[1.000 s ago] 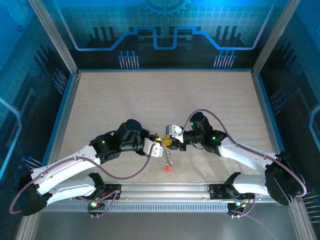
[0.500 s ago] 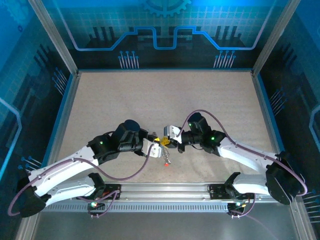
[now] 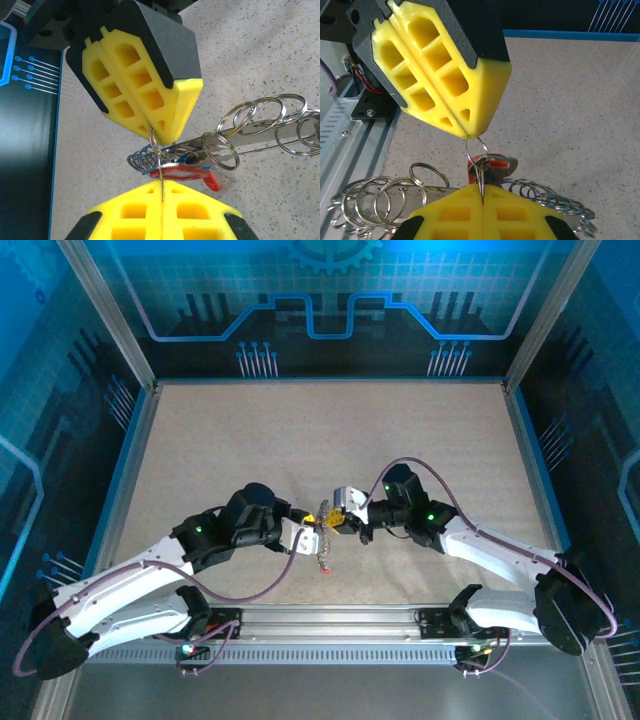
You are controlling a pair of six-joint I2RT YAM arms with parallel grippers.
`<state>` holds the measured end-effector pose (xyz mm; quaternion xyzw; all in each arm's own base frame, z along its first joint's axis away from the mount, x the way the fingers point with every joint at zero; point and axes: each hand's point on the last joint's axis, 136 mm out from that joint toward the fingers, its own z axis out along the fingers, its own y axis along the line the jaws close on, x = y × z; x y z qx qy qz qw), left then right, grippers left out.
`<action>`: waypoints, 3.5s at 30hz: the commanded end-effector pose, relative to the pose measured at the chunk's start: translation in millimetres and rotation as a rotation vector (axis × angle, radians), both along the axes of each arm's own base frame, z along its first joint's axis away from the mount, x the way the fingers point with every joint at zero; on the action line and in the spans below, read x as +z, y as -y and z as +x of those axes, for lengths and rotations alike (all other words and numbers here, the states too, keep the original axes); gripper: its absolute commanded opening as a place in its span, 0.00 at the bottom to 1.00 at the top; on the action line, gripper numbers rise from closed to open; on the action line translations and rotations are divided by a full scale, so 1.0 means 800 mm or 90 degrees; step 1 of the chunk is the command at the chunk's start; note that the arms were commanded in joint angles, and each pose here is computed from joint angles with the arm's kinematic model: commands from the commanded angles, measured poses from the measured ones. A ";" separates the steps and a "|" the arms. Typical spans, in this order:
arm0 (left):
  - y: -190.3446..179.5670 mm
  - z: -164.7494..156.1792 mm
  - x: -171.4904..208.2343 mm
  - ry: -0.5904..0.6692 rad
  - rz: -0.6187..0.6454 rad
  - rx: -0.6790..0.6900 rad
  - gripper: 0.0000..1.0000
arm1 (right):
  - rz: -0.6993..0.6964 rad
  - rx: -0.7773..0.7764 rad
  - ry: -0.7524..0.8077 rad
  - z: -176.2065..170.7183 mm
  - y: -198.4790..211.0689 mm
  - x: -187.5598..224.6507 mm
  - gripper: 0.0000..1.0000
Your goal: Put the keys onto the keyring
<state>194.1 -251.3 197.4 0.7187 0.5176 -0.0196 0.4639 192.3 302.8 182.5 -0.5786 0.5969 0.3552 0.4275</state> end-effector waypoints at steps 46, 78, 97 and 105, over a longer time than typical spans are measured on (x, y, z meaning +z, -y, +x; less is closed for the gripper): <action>0.031 0.008 0.009 -0.036 -0.162 0.010 0.05 | 0.087 -0.007 0.030 -0.011 0.024 0.046 0.00; 0.044 -0.003 0.016 0.125 -0.048 -0.112 0.00 | 0.058 -0.018 -0.033 -0.004 0.020 0.034 0.00; 0.037 0.011 0.027 0.197 0.035 -0.126 0.00 | 0.011 0.042 -0.051 -0.020 0.008 0.024 0.24; 0.041 -0.004 0.043 0.238 0.008 -0.177 0.00 | 0.032 0.001 0.041 -0.007 0.028 0.038 0.34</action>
